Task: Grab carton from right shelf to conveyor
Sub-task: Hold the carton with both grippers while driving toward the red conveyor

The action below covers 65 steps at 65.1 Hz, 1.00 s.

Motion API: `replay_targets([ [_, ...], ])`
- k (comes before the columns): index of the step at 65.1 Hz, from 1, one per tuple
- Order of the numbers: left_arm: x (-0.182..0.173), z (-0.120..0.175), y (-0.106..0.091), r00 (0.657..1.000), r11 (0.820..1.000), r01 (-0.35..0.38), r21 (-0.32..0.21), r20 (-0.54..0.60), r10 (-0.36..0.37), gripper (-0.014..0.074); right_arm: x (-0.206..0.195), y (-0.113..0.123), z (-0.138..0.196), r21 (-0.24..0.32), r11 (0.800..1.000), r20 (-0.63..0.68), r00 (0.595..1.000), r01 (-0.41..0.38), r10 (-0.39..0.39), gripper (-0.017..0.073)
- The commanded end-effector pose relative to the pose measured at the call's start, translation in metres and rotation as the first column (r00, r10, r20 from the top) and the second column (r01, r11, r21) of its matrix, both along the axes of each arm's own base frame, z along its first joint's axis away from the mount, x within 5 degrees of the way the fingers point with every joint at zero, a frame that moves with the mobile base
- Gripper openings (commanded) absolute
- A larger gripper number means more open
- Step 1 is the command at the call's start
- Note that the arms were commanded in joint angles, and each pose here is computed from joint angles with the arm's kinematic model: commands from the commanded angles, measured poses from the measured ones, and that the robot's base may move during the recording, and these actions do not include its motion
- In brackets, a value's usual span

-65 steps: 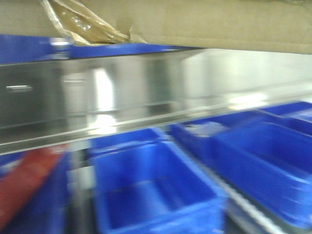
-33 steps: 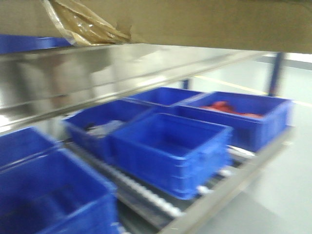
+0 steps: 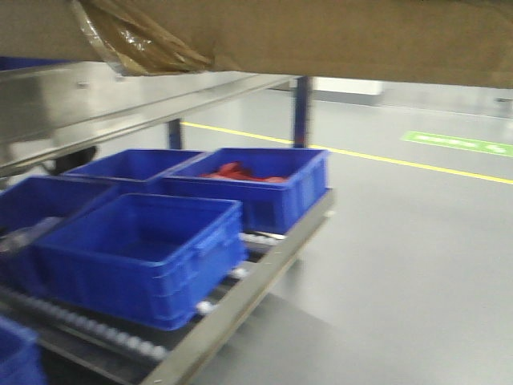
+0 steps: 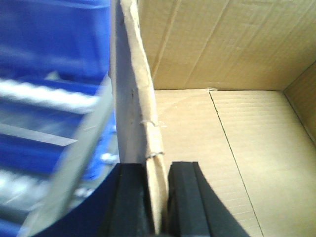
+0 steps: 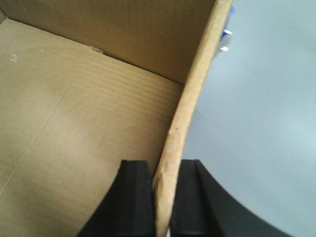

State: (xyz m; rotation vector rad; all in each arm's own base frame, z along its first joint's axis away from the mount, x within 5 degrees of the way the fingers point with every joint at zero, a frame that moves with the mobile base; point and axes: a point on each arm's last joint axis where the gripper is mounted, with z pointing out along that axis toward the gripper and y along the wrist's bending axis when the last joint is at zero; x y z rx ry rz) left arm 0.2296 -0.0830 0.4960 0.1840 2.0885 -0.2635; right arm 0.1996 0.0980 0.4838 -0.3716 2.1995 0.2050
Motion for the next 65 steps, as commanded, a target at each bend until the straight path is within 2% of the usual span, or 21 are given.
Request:
replay_targets([
  [1,-0.0039,0.0114,0.0027,0.996,1.000,-0.001,-0.010,0.087,0.002,-0.0010,-0.0033,-0.0056,0.0058,-0.025,1.000,0.050,0.999,0.003,-0.001,-0.0067],
  [65,-0.0039,0.0114,0.0027,0.996,1.000,-0.001,-0.010,0.087,0.002,-0.0010,-0.0033,-0.0056,0.0058,-0.025,1.000,0.050,0.999,0.003,-0.001,-0.0067],
])
